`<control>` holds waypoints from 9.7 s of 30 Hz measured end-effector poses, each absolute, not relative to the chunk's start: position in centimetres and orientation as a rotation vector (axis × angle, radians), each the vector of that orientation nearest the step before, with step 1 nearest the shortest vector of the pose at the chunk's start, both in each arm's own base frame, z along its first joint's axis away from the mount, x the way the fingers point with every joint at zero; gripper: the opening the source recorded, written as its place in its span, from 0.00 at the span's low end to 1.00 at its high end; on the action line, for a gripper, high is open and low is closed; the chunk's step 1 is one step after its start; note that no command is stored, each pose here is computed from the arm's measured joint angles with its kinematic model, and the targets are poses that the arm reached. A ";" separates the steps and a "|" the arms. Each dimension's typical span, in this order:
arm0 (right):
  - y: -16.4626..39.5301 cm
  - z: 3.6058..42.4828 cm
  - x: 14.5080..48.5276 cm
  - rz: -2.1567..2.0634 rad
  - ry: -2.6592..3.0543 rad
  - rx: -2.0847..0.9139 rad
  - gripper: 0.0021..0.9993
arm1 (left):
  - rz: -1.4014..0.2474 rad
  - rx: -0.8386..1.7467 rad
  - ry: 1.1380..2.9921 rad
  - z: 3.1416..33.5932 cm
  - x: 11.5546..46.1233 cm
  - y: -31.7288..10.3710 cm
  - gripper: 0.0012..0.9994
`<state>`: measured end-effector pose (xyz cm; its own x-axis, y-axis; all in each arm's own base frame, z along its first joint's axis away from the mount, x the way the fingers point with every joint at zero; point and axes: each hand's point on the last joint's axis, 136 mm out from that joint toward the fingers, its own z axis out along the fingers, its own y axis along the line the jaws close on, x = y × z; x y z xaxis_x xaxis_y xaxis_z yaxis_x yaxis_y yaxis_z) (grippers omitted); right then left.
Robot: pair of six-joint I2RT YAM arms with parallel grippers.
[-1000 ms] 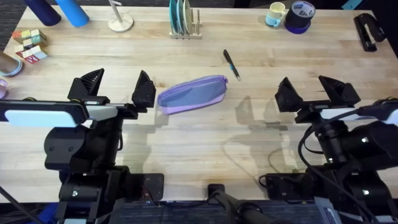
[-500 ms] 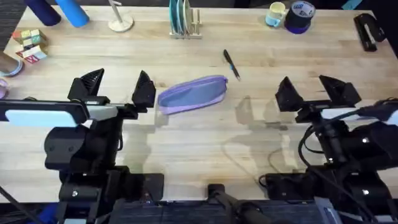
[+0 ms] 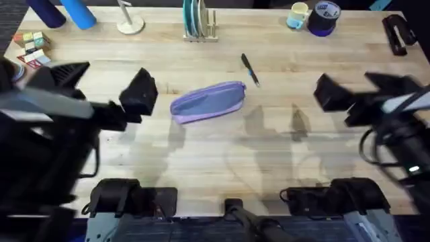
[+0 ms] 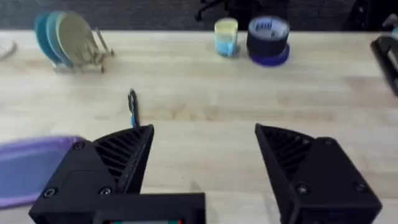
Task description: Unzip the bag, pick up the pens from the table one at a time and place them inside, then zip the bag closed.
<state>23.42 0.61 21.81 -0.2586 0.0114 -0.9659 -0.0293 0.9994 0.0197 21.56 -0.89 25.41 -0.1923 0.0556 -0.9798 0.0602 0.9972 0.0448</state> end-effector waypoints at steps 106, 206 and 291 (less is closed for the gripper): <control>2.7 25.6 29.4 0.148 2.049 -0.105 1.00 | -0.909 1.561 1.982 8.8 26.7 -7.5 0.27; 18.2 10.1 32.1 1.235 2.415 -0.369 1.00 | -0.902 1.560 1.971 8.8 26.9 -7.6 0.04; 32.4 19.1 28.7 0.674 1.999 -1.082 0.03 | -0.844 1.638 2.064 7.6 26.1 -6.0 0.04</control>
<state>28.67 32.38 19.09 -0.3602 -0.4627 -0.8101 -0.8588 0.5035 0.0942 26.09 -5.96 7.55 -0.2540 0.7408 -0.6218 0.9643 0.1441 -0.2223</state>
